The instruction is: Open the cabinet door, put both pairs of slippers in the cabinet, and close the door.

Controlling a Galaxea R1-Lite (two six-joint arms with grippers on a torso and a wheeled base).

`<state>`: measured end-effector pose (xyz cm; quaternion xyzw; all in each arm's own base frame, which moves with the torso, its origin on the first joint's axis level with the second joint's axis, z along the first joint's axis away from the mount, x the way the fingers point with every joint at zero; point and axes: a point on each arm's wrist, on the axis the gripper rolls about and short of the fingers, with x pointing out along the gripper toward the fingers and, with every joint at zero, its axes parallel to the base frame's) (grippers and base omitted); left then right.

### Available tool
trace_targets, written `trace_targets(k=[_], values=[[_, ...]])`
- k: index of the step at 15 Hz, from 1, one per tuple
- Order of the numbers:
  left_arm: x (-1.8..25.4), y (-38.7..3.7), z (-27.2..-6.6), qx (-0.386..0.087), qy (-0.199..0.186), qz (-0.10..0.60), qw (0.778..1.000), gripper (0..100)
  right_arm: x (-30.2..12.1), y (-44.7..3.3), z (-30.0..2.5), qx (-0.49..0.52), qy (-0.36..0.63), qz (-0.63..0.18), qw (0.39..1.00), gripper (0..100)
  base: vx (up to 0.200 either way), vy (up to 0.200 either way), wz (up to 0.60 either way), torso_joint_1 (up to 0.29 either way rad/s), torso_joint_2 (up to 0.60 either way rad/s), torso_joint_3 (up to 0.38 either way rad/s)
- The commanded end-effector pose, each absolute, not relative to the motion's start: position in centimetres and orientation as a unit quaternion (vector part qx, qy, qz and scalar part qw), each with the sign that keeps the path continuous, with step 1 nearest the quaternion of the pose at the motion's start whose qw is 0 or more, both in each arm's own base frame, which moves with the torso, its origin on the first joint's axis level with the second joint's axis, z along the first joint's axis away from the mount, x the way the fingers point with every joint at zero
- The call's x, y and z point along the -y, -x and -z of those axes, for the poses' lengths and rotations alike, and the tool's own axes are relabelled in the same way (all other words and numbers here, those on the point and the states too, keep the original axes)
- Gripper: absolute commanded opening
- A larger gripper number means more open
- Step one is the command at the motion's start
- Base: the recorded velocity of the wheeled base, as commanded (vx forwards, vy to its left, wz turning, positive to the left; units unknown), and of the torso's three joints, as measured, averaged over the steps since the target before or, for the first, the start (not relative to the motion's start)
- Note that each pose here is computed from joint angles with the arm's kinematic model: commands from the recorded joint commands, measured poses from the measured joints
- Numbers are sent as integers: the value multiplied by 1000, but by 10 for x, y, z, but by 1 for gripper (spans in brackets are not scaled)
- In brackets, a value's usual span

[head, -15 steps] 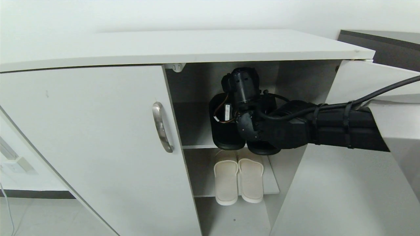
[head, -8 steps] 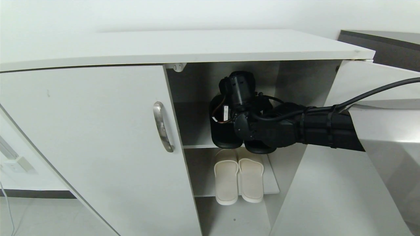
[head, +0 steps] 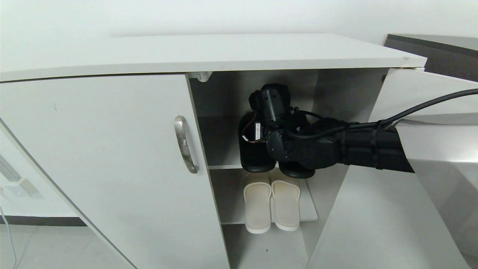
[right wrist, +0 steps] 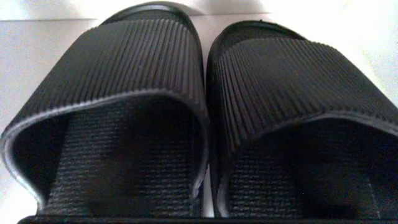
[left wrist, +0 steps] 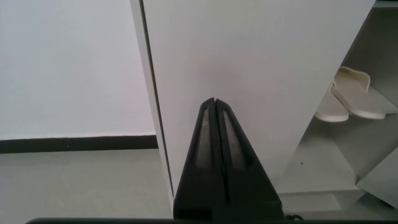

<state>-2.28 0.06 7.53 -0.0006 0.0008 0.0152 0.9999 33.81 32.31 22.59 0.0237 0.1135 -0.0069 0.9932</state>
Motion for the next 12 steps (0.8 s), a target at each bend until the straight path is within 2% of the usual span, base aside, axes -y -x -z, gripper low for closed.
trace_targets(k=[1, 5, 12], values=[[-1, 23, -75, -1, 1, -15, 1000, 0, -322, -330, -234, -111, -27, 3, 993, 100, 0, 0, 0, 0, 0, 0], [-1, 23, -75, -1, 1, -15, 1000, 0, -315, -312, -237, -119, -21, -2, 993, 100, 0, 0, 0, 0, 0, 0], [-1, 23, -75, -1, 1, -15, 1000, 0, -297, -238, -252, -122, -24, -48, 991, 100, 0, 0, 0, 0, 0, 0]])
